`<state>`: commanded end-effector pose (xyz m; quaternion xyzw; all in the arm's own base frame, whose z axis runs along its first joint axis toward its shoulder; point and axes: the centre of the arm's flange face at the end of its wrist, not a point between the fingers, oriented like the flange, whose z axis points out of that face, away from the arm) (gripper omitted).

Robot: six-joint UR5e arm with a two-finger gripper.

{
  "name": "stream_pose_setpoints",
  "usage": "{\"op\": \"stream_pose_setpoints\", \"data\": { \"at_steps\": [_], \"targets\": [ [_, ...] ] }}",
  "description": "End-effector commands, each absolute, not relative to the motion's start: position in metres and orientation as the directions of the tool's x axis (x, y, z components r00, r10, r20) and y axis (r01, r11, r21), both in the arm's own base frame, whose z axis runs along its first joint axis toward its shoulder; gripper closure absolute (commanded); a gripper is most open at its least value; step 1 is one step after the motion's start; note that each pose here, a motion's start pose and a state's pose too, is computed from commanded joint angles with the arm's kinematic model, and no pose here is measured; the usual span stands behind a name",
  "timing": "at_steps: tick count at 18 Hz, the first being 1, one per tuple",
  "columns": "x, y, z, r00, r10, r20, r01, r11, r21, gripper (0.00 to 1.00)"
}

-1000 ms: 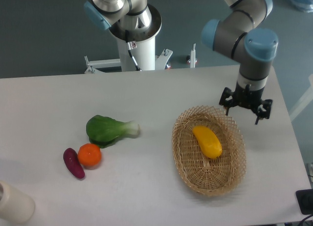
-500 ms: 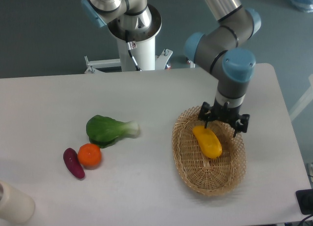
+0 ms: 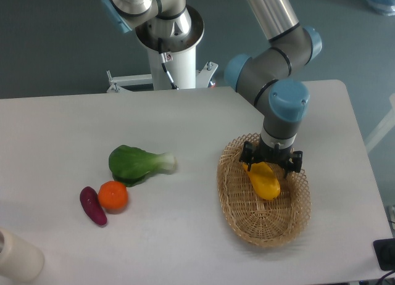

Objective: Pick up the mango from the basket
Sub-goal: 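Lower the gripper onto the yellow mango and close on it, then lift the held mango up out of the basket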

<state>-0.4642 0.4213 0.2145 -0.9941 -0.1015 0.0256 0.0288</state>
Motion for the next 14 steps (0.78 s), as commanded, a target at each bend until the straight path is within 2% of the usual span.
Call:
{"op": "stream_pose_setpoints", "data": {
  "at_steps": [8,9,12,13,14],
  "targets": [
    [-0.458,0.433,0.199,0.971,0.239,-0.025,0.237,-0.97,-0.049,0.0],
    [-0.458,0.433,0.198,0.971,0.237,-0.026,0.236,-0.971,-0.048,0.07],
    [-0.458,0.432,0.195,0.97,0.242,-0.032,0.241,-0.97,-0.035,0.42],
    [-0.459,0.433,0.197,0.969,0.243,-0.035,0.242,-0.97,-0.037,0.5],
    [-0.459,0.433,0.2,0.969,0.244,-0.038,0.242,-0.969,-0.04,0.53]
  ]
}}
